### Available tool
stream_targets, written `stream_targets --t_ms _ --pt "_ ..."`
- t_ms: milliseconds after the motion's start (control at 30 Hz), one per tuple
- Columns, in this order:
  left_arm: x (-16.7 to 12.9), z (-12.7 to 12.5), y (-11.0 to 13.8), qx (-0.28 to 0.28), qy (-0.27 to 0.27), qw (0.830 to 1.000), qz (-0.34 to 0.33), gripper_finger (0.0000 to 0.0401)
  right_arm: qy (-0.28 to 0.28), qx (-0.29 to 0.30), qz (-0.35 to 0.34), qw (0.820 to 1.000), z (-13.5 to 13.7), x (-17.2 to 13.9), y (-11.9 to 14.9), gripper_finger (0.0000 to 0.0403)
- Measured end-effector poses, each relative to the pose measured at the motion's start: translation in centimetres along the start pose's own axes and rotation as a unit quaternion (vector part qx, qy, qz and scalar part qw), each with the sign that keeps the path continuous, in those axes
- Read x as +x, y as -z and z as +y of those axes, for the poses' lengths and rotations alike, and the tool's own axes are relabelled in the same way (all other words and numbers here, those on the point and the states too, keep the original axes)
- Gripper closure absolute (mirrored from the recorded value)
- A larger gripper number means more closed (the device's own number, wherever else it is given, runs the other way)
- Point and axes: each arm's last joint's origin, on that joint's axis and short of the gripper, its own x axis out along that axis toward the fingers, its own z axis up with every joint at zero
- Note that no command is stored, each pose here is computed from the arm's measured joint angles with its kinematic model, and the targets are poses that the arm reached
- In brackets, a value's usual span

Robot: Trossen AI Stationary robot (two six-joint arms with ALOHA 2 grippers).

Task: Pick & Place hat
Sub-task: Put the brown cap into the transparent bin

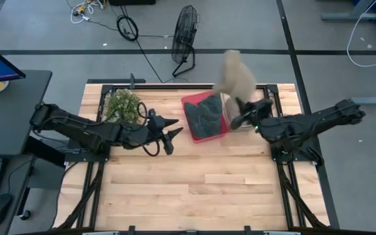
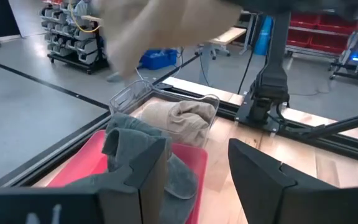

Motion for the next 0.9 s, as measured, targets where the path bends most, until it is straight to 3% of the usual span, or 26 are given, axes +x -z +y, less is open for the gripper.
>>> stream_targets --t_ms 200,400,667,900 --pt "0.0 0.0 0.1 0.002 -0.001 1.0 0.002 0.0224 0.06 0.095 0.023 0.993 -2.5 -0.6 1.7 0.0393" --pt "0.0 0.1 0.2 0.005 -0.002 1.0 0.007 0.0224 0.128 0.196 -0.001 0.972 -4.6 -0.4 7.2 0.0393" --pt "0.0 0.1 0.3 0.008 -0.003 1.0 0.011 0.0224 0.154 0.329 -0.039 0.931 -7.5 0.1 14.2 0.0385" --pt "0.1 0.1 0.3 0.011 -0.005 1.0 0.015 0.0224 0.16 0.316 -0.014 0.935 -8.4 0.0 16.0 0.0387"
